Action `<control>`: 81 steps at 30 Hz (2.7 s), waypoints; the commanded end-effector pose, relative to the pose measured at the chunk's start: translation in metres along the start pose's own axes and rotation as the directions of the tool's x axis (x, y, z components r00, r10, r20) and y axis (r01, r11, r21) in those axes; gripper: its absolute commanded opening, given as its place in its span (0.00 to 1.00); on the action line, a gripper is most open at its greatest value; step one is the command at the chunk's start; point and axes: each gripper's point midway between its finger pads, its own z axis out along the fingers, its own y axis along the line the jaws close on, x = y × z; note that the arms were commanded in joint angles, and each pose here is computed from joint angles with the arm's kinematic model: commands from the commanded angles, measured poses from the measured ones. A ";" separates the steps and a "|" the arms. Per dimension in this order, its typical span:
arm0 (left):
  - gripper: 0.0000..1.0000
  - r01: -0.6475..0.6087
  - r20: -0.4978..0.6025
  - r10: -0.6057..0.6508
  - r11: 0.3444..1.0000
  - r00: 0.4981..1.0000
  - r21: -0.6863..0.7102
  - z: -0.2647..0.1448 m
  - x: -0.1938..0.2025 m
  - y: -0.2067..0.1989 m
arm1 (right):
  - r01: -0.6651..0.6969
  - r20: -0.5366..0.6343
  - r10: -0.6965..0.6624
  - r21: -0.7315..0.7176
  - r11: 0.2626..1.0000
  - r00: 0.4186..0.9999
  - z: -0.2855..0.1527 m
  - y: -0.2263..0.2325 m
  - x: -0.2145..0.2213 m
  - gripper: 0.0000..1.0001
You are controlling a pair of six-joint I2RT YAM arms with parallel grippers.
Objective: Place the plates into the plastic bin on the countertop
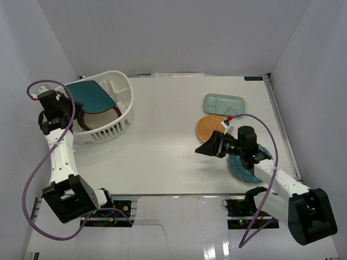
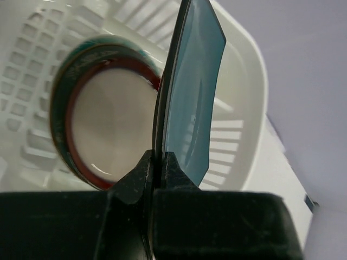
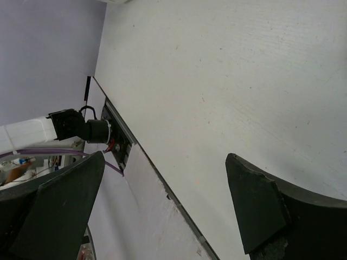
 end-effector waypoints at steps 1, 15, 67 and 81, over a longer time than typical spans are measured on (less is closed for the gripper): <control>0.00 -0.041 0.198 0.042 0.999 0.979 -0.005 -0.006 -0.047 -0.012 | 0.038 -0.002 -0.038 0.010 0.999 0.999 0.001 -0.002 -0.001 0.98; 0.00 -0.086 0.060 0.091 0.993 0.994 -0.081 0.055 0.007 0.034 | 0.043 0.015 -0.044 0.067 0.997 0.999 0.000 -0.010 -0.004 0.97; 0.80 -0.115 -0.148 0.781 0.270 0.606 0.956 -0.243 0.346 -0.172 | -0.612 0.720 -0.072 0.633 0.474 0.690 -0.210 -0.173 -0.084 0.85; 0.87 -0.129 -0.029 0.768 0.145 0.640 0.981 -0.276 0.311 -0.165 | -0.779 0.781 -0.005 0.623 0.067 0.624 -0.269 -0.211 -0.001 0.90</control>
